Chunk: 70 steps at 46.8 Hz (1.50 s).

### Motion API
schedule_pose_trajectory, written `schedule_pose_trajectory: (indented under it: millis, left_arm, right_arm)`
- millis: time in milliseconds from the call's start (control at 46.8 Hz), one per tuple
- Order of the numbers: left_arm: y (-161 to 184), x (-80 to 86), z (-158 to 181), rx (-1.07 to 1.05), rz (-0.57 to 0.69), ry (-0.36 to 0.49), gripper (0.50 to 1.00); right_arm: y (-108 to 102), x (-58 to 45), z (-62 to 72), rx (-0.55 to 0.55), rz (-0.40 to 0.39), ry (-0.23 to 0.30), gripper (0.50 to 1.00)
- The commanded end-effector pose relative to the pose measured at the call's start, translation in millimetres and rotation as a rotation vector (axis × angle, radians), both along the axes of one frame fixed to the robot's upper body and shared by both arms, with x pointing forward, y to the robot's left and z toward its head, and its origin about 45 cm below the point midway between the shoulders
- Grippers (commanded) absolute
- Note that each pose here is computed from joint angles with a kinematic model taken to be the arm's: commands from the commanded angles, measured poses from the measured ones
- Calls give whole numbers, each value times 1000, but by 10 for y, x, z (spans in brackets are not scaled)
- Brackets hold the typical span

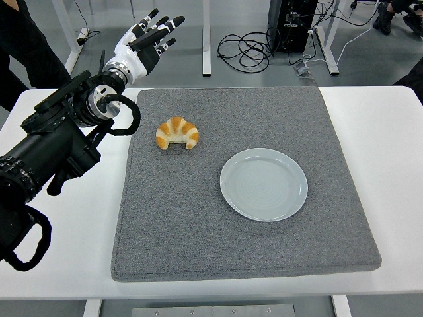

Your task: Place the bread on the plate

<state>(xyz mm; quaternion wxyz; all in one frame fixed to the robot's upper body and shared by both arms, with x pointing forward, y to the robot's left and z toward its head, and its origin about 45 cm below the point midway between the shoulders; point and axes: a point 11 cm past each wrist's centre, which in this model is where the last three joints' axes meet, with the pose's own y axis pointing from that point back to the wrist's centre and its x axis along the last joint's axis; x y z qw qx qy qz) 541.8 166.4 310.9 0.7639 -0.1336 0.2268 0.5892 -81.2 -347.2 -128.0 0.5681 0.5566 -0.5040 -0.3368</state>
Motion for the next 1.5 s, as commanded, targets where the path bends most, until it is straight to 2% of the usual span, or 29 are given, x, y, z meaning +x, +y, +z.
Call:
schedule_pose_trajectory:
  millis: [0, 278, 385, 577, 812, 1218, 1474]
  left_arm:
    - [-5, -4, -10, 2, -2, 1, 981]
    - [-18, 1, 20, 10, -4, -5, 981]
    - [-47, 32, 158, 8, -2, -25, 981]
    - [43, 74, 188, 68, 105, 12, 981]
    - [47, 59, 126, 82, 102, 14, 981]
    - [-66, 36, 232, 30, 9, -81, 981]
    - [-36, 20, 130, 23, 18, -54, 981]
  right_arm:
    - [2, 0, 0, 1, 0, 0, 1000]
    - [2, 0, 0, 1, 0, 0, 1000]
    - [2, 0, 0, 1, 0, 0, 1000]
    - [-3, 0, 0, -1, 0, 0, 1000]
    - [2, 0, 0, 1, 0, 0, 1000]
    - [2, 0, 0, 1, 0, 0, 1000]
    - [-3, 0, 0, -1, 0, 0, 1000]
